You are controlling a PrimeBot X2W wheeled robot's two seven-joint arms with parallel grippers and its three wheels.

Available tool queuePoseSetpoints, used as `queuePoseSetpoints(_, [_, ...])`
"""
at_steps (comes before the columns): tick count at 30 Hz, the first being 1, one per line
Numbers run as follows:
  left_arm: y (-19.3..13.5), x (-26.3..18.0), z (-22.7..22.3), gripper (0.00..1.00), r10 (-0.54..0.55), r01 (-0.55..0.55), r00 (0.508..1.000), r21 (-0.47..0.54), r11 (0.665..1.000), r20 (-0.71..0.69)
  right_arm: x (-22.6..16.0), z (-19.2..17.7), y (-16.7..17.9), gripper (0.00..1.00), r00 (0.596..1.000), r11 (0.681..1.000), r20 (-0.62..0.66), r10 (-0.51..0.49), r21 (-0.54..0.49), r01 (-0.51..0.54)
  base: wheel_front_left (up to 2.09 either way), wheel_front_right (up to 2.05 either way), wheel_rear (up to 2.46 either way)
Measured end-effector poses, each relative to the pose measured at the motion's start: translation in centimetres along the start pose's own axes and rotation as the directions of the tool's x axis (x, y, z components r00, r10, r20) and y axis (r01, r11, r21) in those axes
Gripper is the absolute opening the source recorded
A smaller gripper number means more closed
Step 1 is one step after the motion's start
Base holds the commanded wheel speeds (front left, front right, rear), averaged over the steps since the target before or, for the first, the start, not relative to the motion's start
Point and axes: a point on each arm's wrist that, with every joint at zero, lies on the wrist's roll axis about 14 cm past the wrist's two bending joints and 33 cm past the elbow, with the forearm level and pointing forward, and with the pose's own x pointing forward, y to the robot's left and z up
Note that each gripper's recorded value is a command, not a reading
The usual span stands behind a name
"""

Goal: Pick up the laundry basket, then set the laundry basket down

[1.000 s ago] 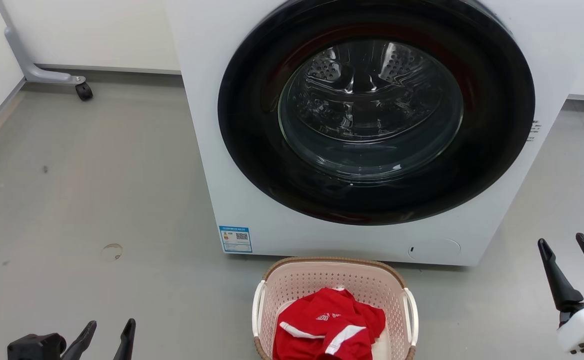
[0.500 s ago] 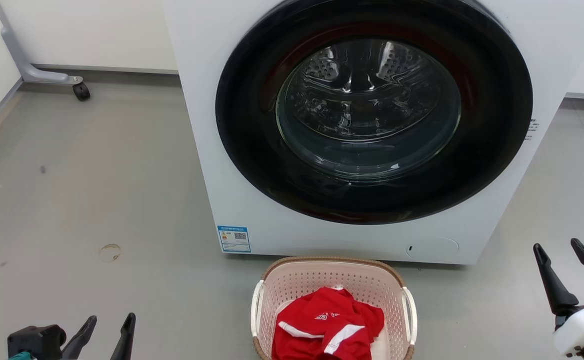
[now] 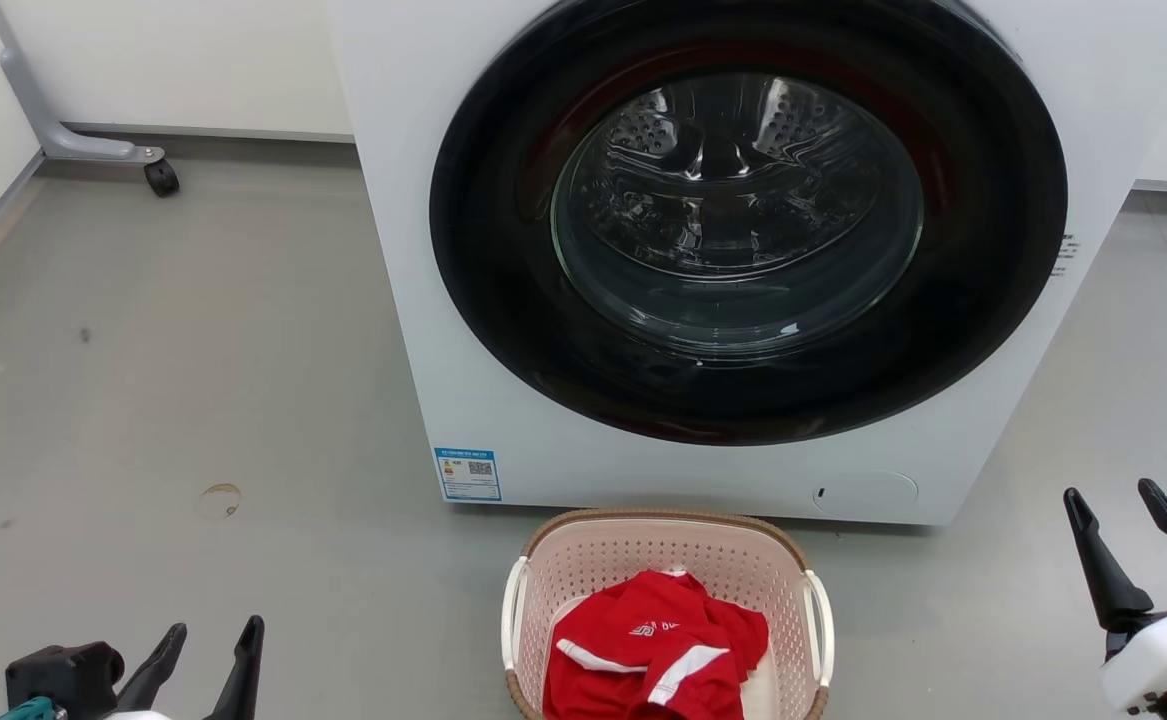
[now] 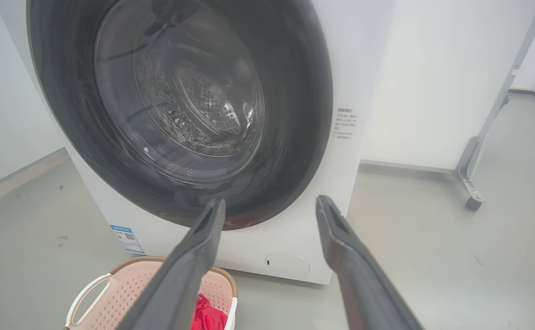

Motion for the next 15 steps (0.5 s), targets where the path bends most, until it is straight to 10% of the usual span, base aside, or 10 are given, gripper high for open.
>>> queuePoseSetpoints(15, [-0.15,0.44,0.15,1.0,-0.004,0.004,1.0,-0.01,1.0,0.01,-0.06,-0.18,0.64,1.0,1.0,0.999,0.012,-0.005,0.035,0.005,0.0,0.0,0.0])
